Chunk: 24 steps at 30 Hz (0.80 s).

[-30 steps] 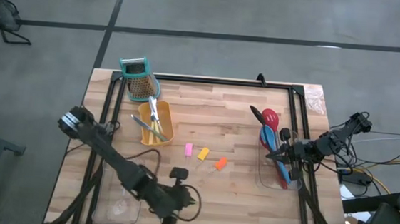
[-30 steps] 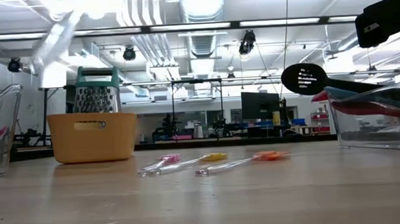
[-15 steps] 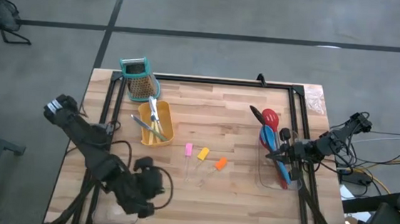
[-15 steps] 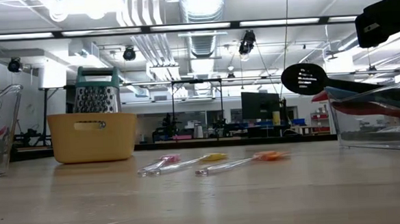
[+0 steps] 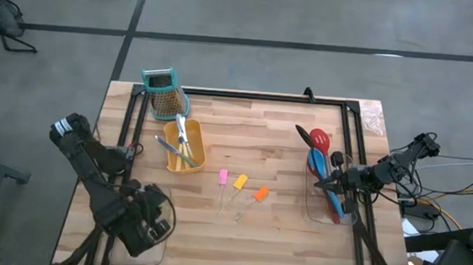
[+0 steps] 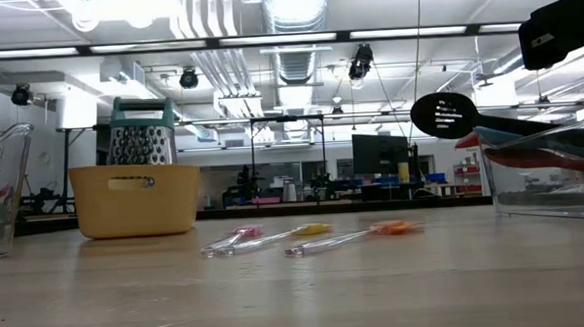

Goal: Pick & Place Kitchen Items
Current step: Put the green spatula into the left transparent bin

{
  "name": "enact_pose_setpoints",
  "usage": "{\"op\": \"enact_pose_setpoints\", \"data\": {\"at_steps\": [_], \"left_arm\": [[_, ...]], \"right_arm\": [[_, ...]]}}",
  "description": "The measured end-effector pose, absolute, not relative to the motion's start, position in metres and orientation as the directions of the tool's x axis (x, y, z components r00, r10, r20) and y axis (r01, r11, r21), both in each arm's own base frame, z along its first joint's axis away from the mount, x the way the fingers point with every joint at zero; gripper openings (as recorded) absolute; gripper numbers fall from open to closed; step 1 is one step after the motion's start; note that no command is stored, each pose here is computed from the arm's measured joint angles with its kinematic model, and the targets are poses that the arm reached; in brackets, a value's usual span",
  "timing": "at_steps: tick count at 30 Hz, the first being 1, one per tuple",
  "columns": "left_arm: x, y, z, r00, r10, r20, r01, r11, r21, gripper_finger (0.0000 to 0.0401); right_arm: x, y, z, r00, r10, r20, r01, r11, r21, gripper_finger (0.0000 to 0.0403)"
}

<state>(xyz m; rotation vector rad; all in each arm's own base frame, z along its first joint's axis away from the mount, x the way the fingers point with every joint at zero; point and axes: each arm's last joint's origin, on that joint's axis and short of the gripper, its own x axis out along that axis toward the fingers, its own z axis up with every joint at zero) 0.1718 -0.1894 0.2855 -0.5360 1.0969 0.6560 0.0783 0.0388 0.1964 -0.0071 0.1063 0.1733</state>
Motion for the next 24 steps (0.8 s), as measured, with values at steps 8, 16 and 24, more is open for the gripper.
{"op": "enact_pose_setpoints", "data": {"at_steps": [8, 16, 24], "left_arm": [[0.165, -0.188, 0.242, 0.18, 0.161, -0.97, -0.796, 0.604, -0.047, 0.0031], [0.165, -0.187, 0.225, 0.193, 0.147, -0.97, -0.787, 0.614, -0.063, 0.0038], [0.168, -0.185, 0.225, 0.227, 0.176, -0.958, -0.784, 0.616, -0.073, 0.0042]], "right_arm": [[0.078, 0.039, 0.196, 0.98, 0.171, -0.106, -0.172, 0.985, 0.002, 0.0008], [0.078, 0.039, 0.196, 0.979, 0.172, -0.106, -0.172, 0.985, 0.003, 0.0008], [0.078, 0.039, 0.196, 0.979, 0.172, -0.106, -0.172, 0.985, 0.003, 0.0008]]}}
